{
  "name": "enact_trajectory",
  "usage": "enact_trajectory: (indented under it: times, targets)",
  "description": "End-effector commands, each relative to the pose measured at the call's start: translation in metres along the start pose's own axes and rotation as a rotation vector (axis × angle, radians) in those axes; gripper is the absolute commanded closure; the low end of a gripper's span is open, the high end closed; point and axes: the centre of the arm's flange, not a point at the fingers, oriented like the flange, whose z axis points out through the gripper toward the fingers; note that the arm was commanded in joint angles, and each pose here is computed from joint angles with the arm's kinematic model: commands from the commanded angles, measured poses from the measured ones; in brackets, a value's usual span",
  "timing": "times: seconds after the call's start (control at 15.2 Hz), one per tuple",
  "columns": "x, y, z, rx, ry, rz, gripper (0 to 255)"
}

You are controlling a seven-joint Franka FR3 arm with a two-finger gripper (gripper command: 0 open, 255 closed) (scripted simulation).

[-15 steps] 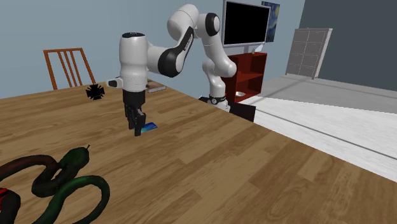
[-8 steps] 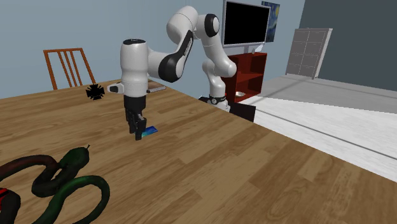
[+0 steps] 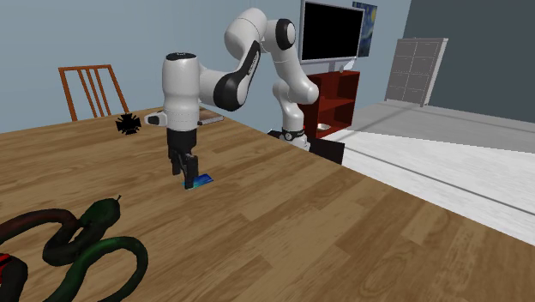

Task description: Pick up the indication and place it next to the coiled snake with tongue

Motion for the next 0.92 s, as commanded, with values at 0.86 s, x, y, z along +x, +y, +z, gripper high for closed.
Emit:
enact_trajectory:
  times: [0.86]
  targets:
    - [0.000,0.000,-0.050,0.000,0.000,0.000,0]
